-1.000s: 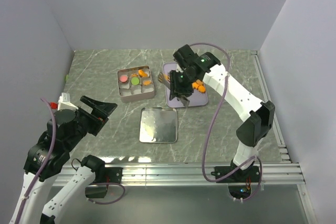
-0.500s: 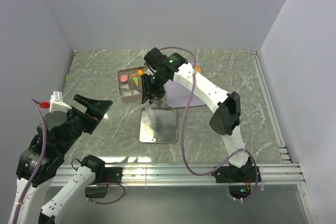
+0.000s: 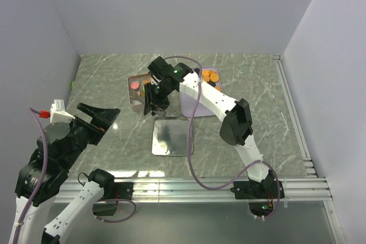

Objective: Pack the cookies

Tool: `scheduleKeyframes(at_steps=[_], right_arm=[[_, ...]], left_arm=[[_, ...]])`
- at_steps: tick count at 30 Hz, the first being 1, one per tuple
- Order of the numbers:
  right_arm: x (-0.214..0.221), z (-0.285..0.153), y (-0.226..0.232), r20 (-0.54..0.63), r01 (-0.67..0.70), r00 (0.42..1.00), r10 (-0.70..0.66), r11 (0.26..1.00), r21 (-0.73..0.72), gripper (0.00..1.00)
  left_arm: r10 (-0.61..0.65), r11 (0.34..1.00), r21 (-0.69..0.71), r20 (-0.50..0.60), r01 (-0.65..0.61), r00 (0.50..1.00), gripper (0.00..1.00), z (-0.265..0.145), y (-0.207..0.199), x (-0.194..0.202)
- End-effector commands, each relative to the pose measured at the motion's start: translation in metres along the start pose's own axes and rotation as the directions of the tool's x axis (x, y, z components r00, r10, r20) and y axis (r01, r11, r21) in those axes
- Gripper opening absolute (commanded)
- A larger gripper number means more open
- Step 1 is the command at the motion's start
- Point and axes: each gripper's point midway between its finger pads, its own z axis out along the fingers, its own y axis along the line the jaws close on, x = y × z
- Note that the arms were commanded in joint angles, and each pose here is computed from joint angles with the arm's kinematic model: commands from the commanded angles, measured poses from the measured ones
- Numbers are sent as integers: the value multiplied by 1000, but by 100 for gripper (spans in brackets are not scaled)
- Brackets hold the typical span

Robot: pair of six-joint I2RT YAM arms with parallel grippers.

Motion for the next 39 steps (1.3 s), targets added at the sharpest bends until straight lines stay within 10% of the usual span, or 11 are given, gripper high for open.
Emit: scheduleKeyframes(at_steps=[1, 28, 39], right_arm=[[-16, 6, 18, 54, 20, 998, -17, 998, -61, 44], [-25, 28, 10, 55, -5, 998, 8, 999, -49, 55], [-34, -33, 13, 152, 3, 988, 5, 999, -53, 55]], left_arm=[[13, 999, 49, 17, -14, 1000, 97, -3, -15, -7], [50, 998, 30, 9, -51, 999, 98, 2, -13, -6], [55, 998, 22, 14, -56, 998, 98, -2, -8, -6]])
